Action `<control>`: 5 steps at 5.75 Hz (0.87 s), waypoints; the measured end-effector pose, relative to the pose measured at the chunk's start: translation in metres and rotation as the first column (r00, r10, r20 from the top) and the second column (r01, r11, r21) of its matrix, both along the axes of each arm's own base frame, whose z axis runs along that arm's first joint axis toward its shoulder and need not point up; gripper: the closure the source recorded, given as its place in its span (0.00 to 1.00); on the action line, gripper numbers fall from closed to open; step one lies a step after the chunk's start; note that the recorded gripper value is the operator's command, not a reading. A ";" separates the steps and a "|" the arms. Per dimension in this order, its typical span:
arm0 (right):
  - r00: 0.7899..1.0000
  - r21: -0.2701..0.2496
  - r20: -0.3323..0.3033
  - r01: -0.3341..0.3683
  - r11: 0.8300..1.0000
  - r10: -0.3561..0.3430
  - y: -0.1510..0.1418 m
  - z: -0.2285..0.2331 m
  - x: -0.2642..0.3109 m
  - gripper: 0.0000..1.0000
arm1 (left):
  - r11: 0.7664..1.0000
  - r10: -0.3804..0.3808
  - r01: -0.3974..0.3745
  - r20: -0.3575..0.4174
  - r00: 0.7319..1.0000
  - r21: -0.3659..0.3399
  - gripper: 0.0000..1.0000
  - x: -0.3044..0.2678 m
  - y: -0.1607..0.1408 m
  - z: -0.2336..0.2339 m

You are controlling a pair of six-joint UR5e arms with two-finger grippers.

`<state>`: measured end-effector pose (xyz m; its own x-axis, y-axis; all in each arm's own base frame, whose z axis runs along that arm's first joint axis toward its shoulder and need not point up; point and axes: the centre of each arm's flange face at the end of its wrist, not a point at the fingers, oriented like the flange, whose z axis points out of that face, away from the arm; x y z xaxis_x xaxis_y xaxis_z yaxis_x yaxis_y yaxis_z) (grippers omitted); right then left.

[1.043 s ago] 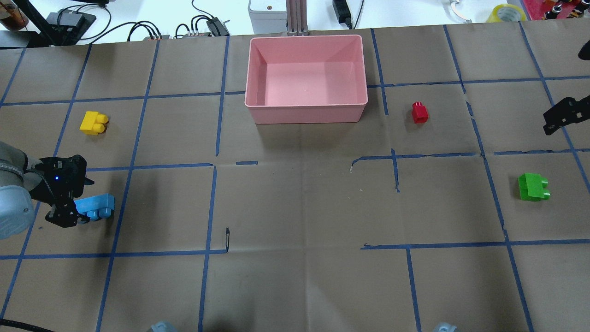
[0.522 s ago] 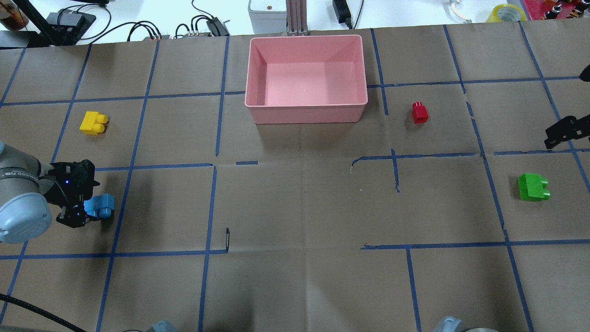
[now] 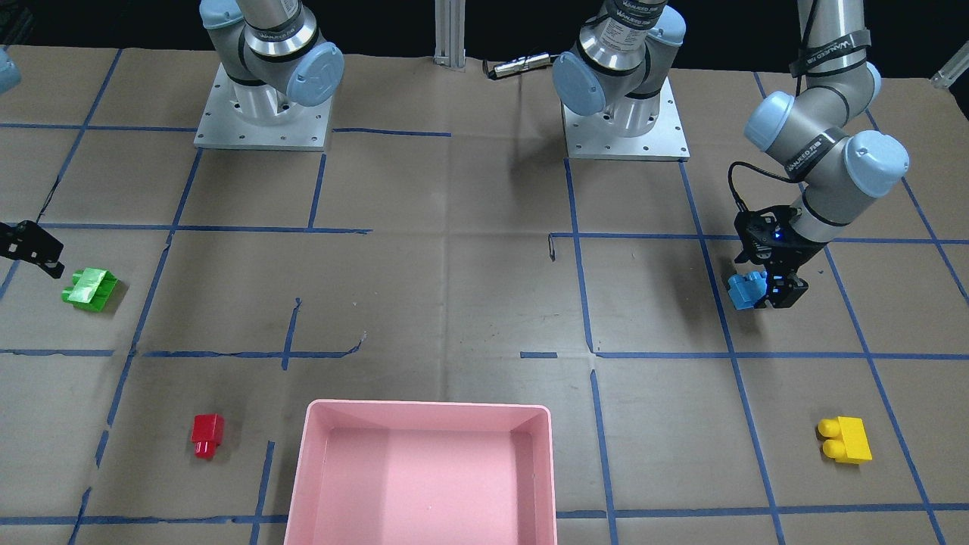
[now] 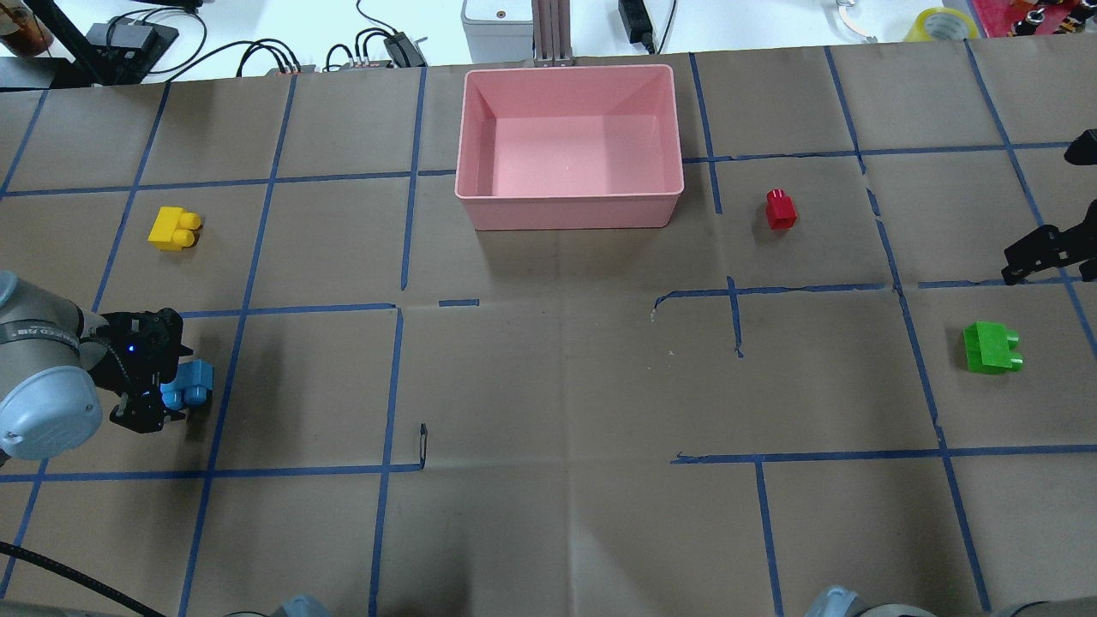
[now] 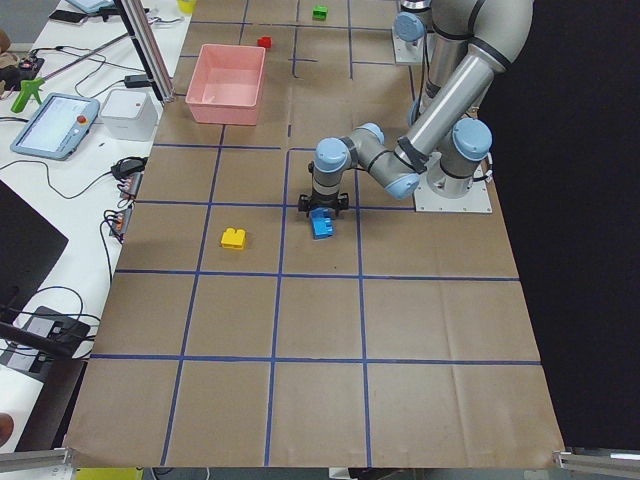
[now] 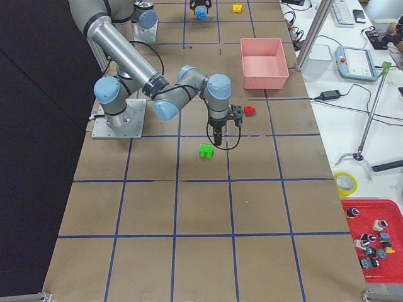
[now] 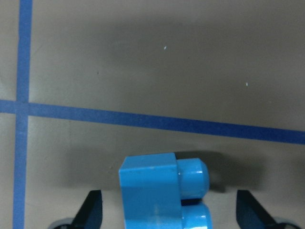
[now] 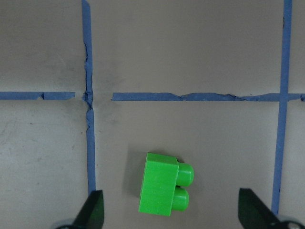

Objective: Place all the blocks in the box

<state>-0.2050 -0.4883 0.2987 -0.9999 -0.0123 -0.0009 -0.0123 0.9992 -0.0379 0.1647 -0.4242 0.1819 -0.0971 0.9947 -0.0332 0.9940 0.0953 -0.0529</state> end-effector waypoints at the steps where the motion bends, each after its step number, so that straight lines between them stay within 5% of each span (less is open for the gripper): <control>1: 1.000 0.001 0.012 0.000 1.000 0.000 0.003 -0.011 0.002 0.01 | 1.000 0.001 -0.001 -0.003 1.000 0.004 0.02 0.004 0.002 -0.003; 3: 1.000 -0.015 0.004 0.011 1.000 -0.011 0.021 -0.044 0.006 0.01 | 1.000 -0.005 0.005 -0.009 1.000 0.013 0.06 0.005 0.006 -0.007; 5: 0.999 0.008 0.022 0.024 1.000 -0.024 0.036 -0.066 0.001 0.00 | 1.000 -0.016 0.016 -0.012 1.000 0.013 0.25 0.003 0.009 -0.009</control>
